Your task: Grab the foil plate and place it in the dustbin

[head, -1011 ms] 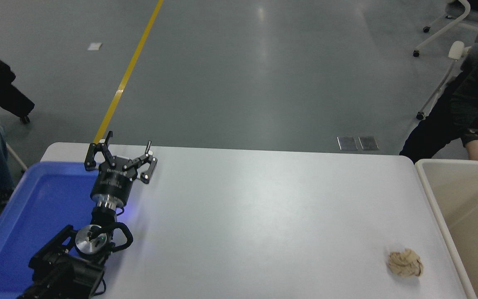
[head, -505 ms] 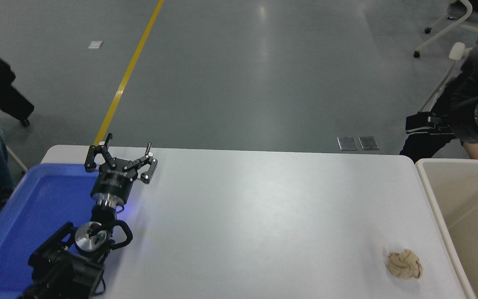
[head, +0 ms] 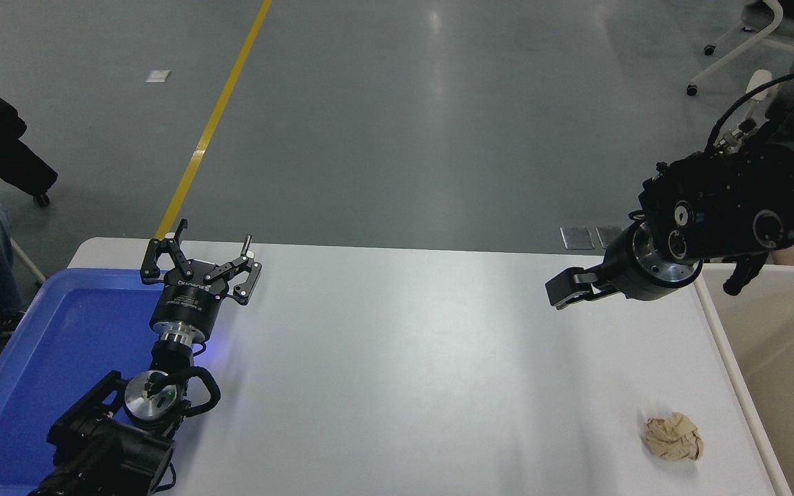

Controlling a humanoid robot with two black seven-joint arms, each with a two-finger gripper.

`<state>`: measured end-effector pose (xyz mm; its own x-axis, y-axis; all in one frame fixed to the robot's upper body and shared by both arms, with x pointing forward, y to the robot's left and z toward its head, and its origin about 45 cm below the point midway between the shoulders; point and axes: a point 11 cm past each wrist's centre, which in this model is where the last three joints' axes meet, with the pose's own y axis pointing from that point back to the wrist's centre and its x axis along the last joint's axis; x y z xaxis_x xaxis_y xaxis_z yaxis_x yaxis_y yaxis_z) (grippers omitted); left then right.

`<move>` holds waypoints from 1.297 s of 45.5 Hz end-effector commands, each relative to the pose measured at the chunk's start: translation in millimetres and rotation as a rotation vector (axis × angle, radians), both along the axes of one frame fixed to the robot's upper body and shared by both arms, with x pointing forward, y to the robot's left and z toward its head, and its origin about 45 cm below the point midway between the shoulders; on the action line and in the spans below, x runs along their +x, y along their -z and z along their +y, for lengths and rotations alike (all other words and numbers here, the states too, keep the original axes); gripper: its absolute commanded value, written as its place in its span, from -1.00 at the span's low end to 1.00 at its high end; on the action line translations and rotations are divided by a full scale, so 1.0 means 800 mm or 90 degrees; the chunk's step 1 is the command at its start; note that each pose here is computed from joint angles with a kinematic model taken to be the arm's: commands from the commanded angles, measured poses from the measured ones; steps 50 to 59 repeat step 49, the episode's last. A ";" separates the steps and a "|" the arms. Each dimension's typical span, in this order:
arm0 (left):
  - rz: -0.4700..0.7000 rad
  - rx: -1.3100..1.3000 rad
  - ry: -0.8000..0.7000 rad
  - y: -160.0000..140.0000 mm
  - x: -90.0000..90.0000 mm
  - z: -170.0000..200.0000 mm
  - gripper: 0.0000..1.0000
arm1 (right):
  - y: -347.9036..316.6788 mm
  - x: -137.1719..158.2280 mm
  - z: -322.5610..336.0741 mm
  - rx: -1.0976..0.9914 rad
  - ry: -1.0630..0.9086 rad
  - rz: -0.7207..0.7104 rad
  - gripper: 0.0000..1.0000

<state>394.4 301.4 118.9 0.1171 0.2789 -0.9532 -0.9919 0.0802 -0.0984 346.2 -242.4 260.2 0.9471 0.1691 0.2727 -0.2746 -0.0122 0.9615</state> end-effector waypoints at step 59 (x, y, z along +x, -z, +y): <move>0.000 0.001 0.001 0.000 0.000 0.000 0.98 | -0.092 -0.037 -0.031 0.015 0.082 0.142 1.00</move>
